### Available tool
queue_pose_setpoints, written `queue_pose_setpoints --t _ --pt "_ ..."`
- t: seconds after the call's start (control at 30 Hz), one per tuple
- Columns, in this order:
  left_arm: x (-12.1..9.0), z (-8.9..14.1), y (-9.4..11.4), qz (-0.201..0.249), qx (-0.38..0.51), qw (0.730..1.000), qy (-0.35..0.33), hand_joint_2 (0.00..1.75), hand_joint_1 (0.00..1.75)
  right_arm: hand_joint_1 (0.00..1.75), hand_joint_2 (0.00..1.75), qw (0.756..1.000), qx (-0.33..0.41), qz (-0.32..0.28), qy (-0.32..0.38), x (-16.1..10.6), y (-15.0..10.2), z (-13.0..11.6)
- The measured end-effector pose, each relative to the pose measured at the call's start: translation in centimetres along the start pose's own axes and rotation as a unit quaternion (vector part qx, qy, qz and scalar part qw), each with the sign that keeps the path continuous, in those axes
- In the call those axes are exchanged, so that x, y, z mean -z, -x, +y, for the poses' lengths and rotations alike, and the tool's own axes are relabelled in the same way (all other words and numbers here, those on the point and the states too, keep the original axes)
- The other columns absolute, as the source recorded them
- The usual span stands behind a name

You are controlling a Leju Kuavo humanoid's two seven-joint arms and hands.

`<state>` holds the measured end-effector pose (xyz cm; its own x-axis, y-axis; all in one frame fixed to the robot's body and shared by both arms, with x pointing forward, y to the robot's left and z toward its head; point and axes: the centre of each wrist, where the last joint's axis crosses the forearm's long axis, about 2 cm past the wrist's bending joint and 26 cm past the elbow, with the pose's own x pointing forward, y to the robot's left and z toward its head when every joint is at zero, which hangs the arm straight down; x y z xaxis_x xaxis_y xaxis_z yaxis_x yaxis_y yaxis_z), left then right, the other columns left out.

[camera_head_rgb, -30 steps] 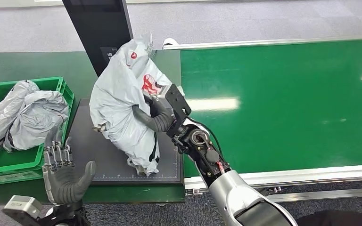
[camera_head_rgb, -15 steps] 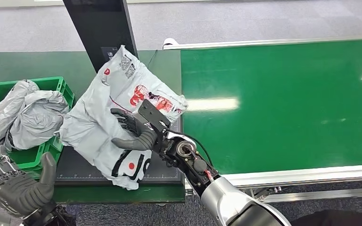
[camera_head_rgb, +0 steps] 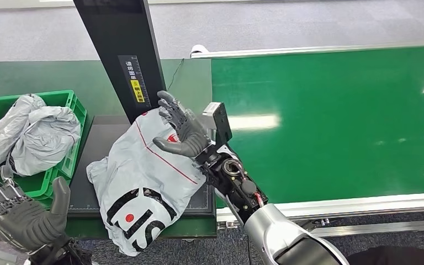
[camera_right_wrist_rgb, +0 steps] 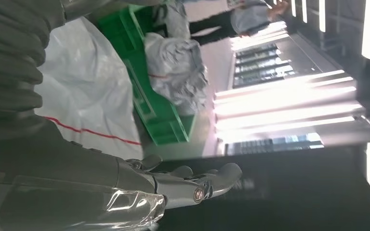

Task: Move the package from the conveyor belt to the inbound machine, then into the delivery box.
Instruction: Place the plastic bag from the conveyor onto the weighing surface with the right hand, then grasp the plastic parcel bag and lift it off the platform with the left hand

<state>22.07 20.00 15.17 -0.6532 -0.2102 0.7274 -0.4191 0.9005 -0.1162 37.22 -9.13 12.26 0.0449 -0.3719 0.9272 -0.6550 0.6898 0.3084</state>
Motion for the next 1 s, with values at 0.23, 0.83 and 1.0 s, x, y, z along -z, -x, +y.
queue_pose_setpoints --t 0.23,0.83,1.0 --pt "0.0 0.0 0.3 0.0 -0.002 1.0 0.013 1.75 0.0 0.0 1.75 0.999 -0.003 -0.033 0.02 -0.2 -0.8 -1.2" --pt "-6.9 -4.4 3.3 0.117 0.151 0.894 0.405 1.75 0.0 0.0 1.75 0.938 -0.125 -0.201 0.252 -10.7 -0.2 -0.3" --pt "-7.7 -4.7 3.5 0.132 0.158 0.878 0.432 1.75 0.0 0.0 1.75 0.932 -0.127 -0.215 0.262 -12.1 -0.5 0.5"
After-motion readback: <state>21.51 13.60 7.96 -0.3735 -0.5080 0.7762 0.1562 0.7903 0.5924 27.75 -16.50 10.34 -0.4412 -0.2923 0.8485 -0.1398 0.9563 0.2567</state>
